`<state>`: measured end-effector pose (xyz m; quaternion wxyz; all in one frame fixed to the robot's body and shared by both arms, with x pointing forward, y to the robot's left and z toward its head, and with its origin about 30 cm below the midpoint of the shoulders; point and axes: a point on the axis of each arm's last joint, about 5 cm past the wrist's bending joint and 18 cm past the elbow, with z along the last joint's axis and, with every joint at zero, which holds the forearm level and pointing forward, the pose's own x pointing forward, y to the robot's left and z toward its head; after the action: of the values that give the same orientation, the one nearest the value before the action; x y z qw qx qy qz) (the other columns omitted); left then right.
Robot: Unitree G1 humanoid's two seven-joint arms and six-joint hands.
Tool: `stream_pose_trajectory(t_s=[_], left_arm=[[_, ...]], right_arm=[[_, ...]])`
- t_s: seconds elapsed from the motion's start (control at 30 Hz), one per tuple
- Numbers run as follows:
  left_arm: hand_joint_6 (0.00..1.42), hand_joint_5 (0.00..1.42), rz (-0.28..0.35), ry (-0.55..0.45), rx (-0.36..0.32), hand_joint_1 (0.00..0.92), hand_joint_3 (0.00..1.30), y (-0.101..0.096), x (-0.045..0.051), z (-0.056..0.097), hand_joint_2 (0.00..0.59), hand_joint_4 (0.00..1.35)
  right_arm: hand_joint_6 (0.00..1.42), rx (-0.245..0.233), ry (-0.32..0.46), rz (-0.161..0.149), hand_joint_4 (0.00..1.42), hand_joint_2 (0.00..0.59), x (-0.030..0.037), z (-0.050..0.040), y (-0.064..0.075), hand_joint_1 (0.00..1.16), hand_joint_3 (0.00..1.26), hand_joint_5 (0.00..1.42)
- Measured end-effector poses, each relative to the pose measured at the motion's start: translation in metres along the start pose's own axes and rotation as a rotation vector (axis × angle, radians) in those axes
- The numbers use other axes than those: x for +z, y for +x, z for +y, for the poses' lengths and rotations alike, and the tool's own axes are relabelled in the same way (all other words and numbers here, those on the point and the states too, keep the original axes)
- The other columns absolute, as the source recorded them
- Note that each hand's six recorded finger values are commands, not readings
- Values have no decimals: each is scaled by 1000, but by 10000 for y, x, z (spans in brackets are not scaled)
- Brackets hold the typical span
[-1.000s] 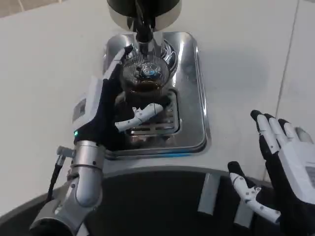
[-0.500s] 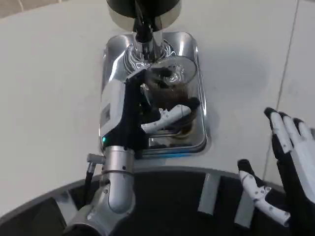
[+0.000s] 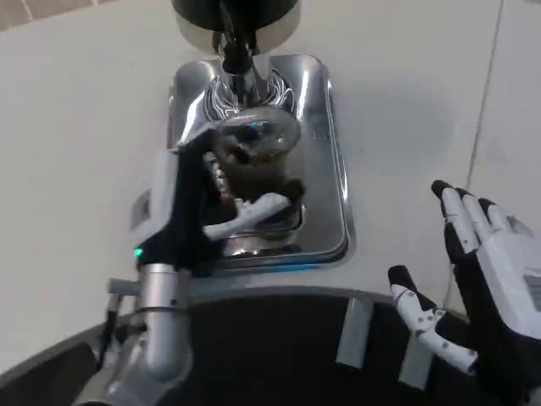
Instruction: Grasp the cup under the faucet to collect the drink, then remove the cup.
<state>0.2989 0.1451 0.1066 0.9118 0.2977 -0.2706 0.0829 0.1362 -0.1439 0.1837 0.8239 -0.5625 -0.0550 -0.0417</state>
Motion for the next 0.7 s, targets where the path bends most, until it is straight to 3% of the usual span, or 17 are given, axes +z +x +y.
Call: stream_pose_trajectory(t_s=[0.17,0.37,0.6,0.7], left_arm=[[1424,1257,-2,39,21,783,1128,-100,-108,170,0,1162],[1424,1257,-32,30,34,784,1132,-163,-98,248,0,1162],[1424,1243,-60,14,34,790,1137,-270,-73,348,0,1162],[1424,1242,-87,3,52,793,1138,-346,-57,487,0,1162]], right_arm=[[23,8,-4,-21,0,476,-93,57,48,221,0,0],[20,-2,1,-36,0,476,-137,71,80,220,0,0],[0,-7,-6,-58,0,481,-122,74,85,222,0,0],[0,-14,-25,-105,0,498,-93,53,65,227,0,0]])
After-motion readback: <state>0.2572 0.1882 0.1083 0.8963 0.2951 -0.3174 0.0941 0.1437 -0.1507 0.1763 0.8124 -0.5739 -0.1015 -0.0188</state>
